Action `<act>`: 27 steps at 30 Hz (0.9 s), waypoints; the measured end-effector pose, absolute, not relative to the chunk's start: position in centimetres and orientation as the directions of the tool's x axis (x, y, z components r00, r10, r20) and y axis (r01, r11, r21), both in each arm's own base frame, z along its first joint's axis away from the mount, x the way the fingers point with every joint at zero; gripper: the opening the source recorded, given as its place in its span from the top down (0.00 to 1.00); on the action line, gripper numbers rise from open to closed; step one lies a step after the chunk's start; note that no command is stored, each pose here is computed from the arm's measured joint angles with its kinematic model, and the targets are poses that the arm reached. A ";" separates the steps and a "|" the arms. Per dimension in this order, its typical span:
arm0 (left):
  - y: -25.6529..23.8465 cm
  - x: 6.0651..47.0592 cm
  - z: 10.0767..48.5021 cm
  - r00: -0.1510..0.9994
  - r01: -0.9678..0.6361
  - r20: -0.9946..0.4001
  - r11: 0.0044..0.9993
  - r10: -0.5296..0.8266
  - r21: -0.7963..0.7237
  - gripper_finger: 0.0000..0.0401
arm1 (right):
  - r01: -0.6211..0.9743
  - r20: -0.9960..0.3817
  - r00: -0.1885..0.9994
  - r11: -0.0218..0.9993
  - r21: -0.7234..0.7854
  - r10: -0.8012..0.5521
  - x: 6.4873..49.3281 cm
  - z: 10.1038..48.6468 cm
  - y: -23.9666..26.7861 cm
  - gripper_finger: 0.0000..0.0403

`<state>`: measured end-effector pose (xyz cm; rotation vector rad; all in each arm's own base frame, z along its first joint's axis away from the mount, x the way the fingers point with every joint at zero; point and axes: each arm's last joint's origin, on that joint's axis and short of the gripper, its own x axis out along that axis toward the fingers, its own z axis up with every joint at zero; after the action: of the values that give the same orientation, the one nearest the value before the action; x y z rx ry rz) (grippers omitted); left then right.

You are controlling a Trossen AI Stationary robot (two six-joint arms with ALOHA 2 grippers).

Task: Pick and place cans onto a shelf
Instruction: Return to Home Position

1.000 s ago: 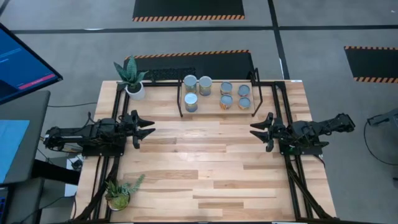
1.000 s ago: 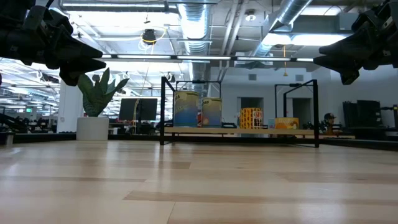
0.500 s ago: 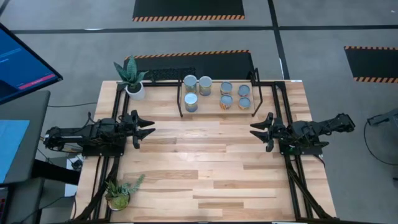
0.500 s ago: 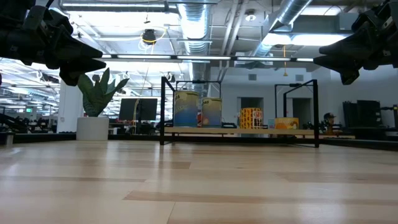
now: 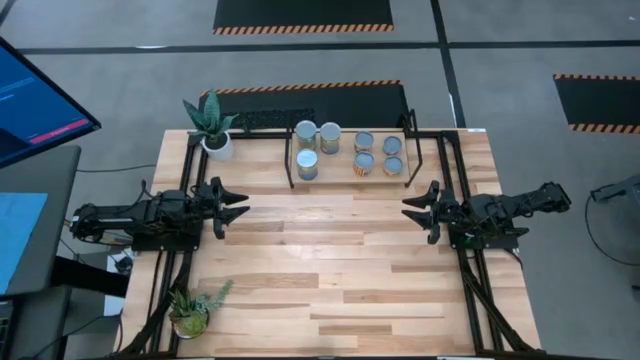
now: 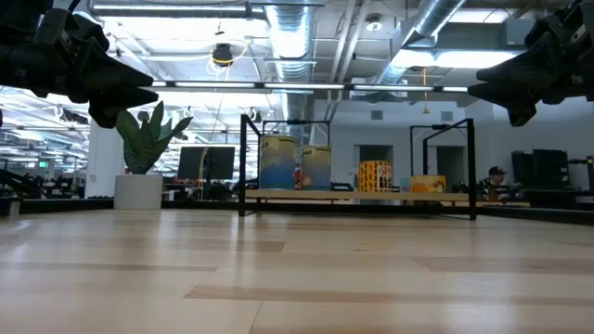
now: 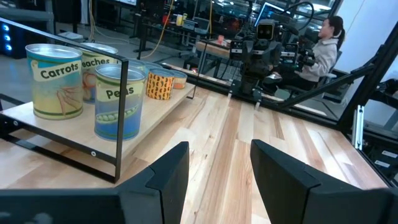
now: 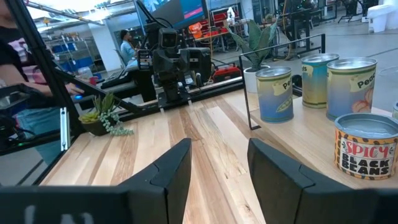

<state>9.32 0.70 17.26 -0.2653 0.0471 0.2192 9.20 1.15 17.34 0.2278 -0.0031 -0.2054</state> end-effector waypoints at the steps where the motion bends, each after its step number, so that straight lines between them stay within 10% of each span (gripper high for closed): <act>1: 0.7 9.3 17.3 0.975 -0.221 -0.075 0.941 0.209 -0.255 0.59 | 0.202 -0.021 0.979 0.953 0.224 -0.203 9.2 17.3 1.1 0.54; 27: 0.7 9.3 17.2 0.975 -0.221 -0.075 0.941 0.209 -0.255 0.59 | 0.202 -0.020 0.979 0.953 0.224 -0.203 9.2 17.3 1.1 0.55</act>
<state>9.33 0.71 17.25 -0.2653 0.0475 0.2195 9.20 1.15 17.34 0.2277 -0.0030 -0.2056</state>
